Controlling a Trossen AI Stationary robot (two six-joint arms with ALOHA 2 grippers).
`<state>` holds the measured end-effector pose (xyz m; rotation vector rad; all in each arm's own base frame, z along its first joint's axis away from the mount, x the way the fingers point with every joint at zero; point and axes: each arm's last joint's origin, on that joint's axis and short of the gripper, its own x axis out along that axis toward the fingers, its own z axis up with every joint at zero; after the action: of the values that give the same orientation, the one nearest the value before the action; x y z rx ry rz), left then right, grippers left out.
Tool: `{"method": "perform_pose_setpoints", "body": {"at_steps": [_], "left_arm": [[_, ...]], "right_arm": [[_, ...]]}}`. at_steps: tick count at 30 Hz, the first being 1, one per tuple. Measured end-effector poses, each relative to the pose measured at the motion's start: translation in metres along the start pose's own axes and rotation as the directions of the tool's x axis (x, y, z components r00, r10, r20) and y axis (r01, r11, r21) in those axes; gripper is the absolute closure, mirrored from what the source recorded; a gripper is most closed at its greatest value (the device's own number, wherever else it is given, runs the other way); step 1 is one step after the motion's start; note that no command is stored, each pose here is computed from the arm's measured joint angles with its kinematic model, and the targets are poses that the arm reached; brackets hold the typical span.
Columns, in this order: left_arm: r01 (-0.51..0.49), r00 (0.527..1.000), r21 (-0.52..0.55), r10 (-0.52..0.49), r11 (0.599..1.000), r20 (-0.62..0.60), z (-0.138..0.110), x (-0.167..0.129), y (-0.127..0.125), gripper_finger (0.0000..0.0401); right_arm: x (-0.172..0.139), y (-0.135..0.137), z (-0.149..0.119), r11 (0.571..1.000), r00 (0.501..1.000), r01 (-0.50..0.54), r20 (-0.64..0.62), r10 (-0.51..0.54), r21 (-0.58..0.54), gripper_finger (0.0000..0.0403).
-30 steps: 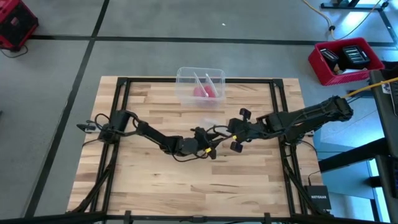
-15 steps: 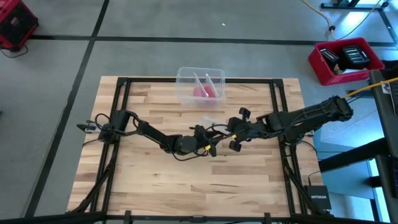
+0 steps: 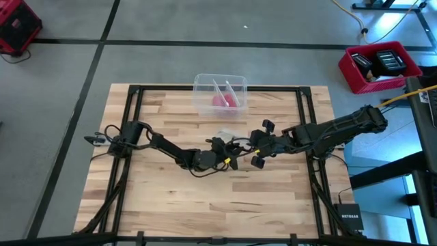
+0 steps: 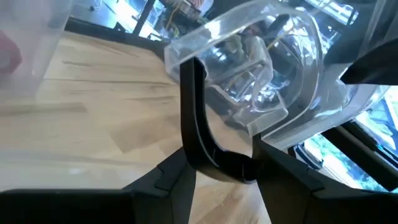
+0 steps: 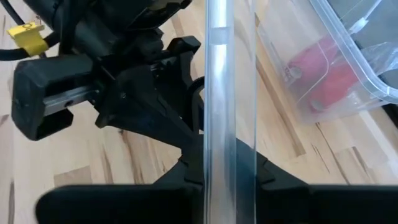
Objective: Roll bandage
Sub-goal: Close the transparent bin lid
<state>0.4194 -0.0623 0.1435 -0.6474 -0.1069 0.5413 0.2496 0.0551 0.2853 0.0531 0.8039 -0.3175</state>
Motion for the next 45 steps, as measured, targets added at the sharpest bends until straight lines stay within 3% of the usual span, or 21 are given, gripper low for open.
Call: {"method": "perform_pose_setpoints", "body": {"at_steps": [7,14,17,22,27,34,40,45], "left_arm": [[0.024,0.999,0.035,-0.025,0.999,0.027,0.002,-0.002,-0.004,0.0263],[0.033,0.999,0.106,-0.036,0.994,0.031,0.001,-0.004,-0.006,0.0340],[0.033,0.999,0.153,-0.039,0.988,0.033,0.001,-0.005,-0.008,0.0372],[0.038,0.999,0.268,-0.043,0.963,0.013,-0.003,-0.008,-0.009,0.0374],[0.042,0.999,0.375,-0.033,0.926,-0.031,0.003,-0.016,-0.018,0.0375],[0.073,0.985,0.551,0.027,0.831,-0.170,0.038,-0.034,-0.032,0.0376],[0.109,0.925,0.621,0.150,0.777,-0.349,0.096,-0.044,-0.036,0.0376],[0.155,0.856,0.710,0.265,0.687,-0.443,0.145,-0.049,-0.046,0.0376]], "right_arm": [[0.000,0.001,0.001,1.000,1.000,-0.004,0.013,0.004,0.006,0.0362],[0.000,0.002,0.002,1.000,1.000,-0.016,0.021,0.015,0.015,0.0358],[0.000,0.003,0.000,0.999,0.999,-0.050,-0.012,0.050,0.022,0.0330],[-0.006,0.003,0.002,0.989,0.990,-0.139,-0.001,0.139,0.046,0.0270],[-0.038,-0.008,0.011,0.976,0.978,-0.207,0.036,0.205,0.061,0.0225],[-0.089,-0.034,0.013,0.977,0.974,-0.201,0.122,0.190,0.077,0.0204],[-0.113,-0.055,0.002,0.992,0.982,-0.086,0.174,0.068,0.094,0.0205],[-0.113,-0.060,-0.007,0.994,0.984,-0.041,0.177,0.022,0.105,0.0205]]}}
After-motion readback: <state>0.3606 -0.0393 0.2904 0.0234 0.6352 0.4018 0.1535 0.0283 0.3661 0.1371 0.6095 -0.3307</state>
